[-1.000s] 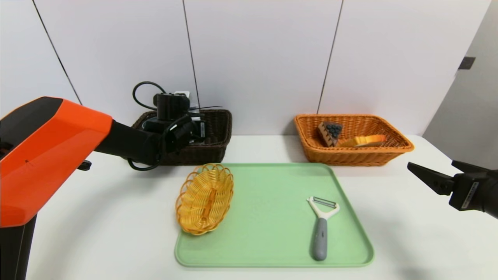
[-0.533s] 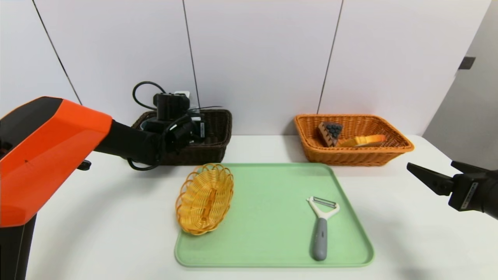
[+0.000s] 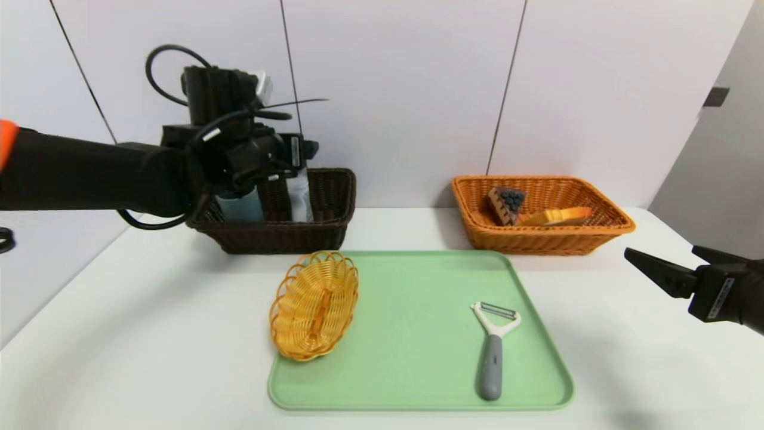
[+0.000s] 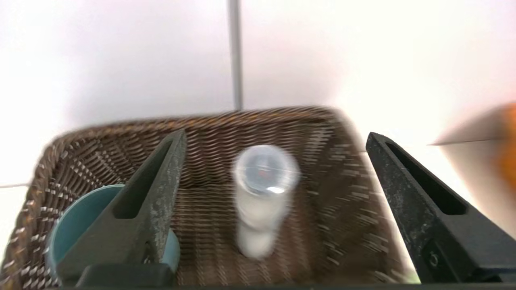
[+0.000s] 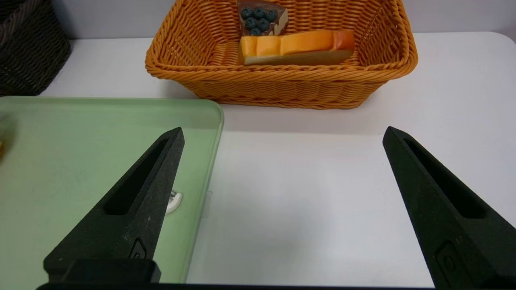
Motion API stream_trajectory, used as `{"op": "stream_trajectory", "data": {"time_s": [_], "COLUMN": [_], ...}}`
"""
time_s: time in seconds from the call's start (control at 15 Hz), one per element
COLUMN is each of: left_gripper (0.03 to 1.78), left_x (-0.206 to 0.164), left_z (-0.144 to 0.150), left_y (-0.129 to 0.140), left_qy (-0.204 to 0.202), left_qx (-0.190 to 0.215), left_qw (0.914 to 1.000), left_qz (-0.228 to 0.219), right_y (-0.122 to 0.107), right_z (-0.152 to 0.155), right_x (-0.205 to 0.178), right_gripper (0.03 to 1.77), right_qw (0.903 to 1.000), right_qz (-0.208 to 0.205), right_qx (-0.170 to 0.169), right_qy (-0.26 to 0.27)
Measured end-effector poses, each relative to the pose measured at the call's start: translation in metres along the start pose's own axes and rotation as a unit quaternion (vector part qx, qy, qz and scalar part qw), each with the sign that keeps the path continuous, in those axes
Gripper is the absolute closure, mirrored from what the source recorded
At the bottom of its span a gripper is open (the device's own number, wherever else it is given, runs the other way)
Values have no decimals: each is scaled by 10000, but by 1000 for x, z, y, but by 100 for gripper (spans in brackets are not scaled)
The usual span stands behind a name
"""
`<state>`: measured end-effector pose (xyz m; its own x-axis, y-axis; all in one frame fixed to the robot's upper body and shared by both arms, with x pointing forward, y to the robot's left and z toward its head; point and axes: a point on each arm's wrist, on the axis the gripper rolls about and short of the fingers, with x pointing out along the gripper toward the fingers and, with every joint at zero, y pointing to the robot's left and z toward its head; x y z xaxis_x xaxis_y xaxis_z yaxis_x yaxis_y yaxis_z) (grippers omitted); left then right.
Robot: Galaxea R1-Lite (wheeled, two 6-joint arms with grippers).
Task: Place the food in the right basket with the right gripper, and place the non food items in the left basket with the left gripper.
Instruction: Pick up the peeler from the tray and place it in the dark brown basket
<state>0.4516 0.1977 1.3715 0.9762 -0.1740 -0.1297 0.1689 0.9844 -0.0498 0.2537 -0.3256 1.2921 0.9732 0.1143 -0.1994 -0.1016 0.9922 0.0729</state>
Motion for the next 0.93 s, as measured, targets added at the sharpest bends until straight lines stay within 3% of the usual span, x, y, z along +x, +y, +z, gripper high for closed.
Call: {"op": "stream_trajectory", "data": {"time_s": [0.2, 0.4, 0.93], "left_gripper": [19, 16, 14], "left_x": [-57, -101, -146], "left_z": [36, 54, 37], "left_y": [-35, -61, -124], "left_qy": [23, 218, 803], "left_qx": [83, 178, 308], "left_qw": [9981, 9931, 9735], "left_qz": [-612, -1140, -2120], "right_y": [0, 0, 2], "right_z": [1, 2, 26], "right_x": [0, 1, 4], "right_gripper": [10, 10, 10], "right_qw": [10000, 10000, 10000], "right_qz": [1, 8, 35], "right_qx": [-1, -5, -21], "right_qy": [-11, -24, -69]}}
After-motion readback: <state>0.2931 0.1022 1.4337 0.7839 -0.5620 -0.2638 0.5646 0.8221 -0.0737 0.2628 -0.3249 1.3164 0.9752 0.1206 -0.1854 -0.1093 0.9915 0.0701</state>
